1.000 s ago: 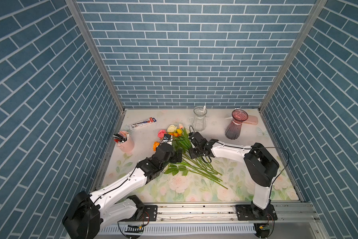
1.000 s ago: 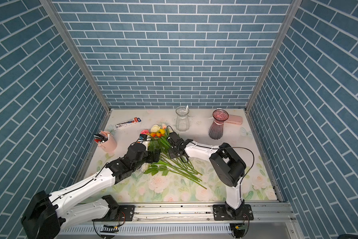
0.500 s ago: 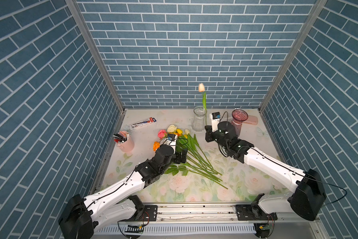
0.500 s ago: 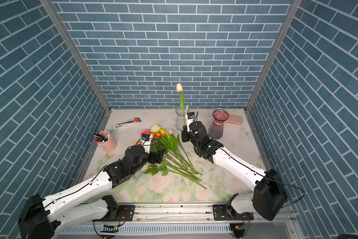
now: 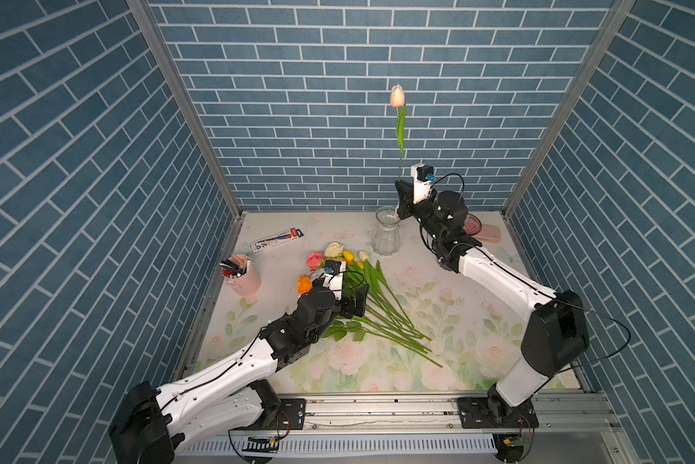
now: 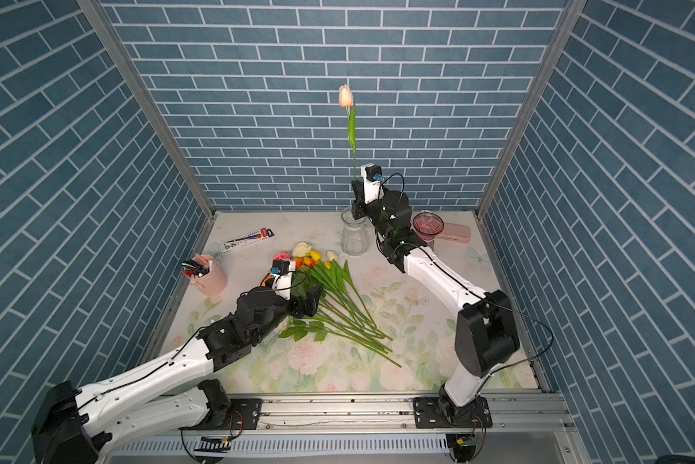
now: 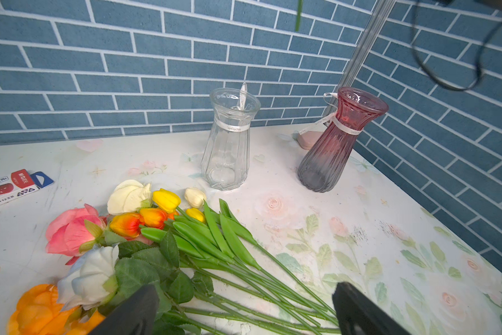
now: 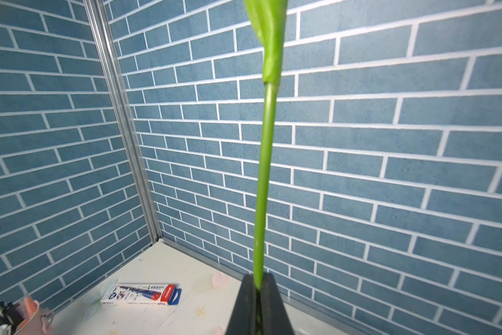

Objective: Arrange the flowers in different vases according to their variety
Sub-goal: Insert the flower into the vase.

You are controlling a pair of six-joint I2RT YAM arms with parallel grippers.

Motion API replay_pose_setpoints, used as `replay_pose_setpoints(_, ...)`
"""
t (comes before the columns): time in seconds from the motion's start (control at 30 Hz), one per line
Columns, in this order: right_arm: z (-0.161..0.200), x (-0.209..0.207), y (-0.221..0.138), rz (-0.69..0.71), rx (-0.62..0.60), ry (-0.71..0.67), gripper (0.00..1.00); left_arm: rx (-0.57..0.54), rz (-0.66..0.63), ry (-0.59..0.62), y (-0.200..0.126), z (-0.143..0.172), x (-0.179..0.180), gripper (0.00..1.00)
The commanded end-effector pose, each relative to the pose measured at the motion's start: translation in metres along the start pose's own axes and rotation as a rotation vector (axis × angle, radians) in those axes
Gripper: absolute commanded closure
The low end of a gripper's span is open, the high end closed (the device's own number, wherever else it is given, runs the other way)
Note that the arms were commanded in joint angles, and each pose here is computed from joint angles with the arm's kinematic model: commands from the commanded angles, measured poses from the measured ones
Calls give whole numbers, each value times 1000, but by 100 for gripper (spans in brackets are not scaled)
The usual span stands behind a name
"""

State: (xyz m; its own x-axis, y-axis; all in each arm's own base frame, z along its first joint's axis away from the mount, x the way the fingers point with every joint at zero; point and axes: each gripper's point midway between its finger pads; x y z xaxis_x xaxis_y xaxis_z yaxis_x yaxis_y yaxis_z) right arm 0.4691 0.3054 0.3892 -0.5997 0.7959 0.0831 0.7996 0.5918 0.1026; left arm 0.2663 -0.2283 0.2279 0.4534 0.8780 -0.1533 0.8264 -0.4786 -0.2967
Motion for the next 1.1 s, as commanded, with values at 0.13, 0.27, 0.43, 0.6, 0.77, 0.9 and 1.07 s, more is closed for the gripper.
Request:
replay_pose_setpoints(0.13, 43, -17, 51, -57, 63, 33, 100, -26, -6, 14, -2, -2, 0, 0)
replay_pose_setpoints(0.27, 72, -30, 73, -55, 114, 62, 100, -28, -14, 26, -3, -3, 1, 0)
replay_pose_setpoints(0.43, 104, -34, 81, -48, 178, 85, 100, -25, -31, 41, -4, -1, 5, 0)
replay_pose_setpoints(0.6, 133, -36, 70, -33, 233, 113, 100, -28, -41, 47, -5, -1, 7, 0)
replay_pose_setpoints(0.77, 154, -37, 54, -20, 265, 130, 100, -32, -41, 48, -5, -2, 7, 0)
replay_pose_setpoints(0.9, 159, -37, 49, -15, 287, 125, 100, -31, -36, 49, -4, -2, 6, 0)
replay_pose_setpoints(1.07, 156, -39, 49, -5, 305, 107, 92, -31, -38, 49, -5, -2, 6, 0)
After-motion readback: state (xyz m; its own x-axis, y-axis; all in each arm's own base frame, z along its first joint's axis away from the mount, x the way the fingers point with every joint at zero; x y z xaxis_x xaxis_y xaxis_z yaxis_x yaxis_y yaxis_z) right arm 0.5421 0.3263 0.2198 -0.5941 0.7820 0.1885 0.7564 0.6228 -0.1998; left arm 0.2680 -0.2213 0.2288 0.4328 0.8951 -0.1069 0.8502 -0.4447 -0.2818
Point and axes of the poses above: each gripper's point midway between its finger pads, its own y axis out along the fingers, its own x axis along the line the jaws close on, z = x × y, and after that the axes turned 4 degrees about y, right-handed
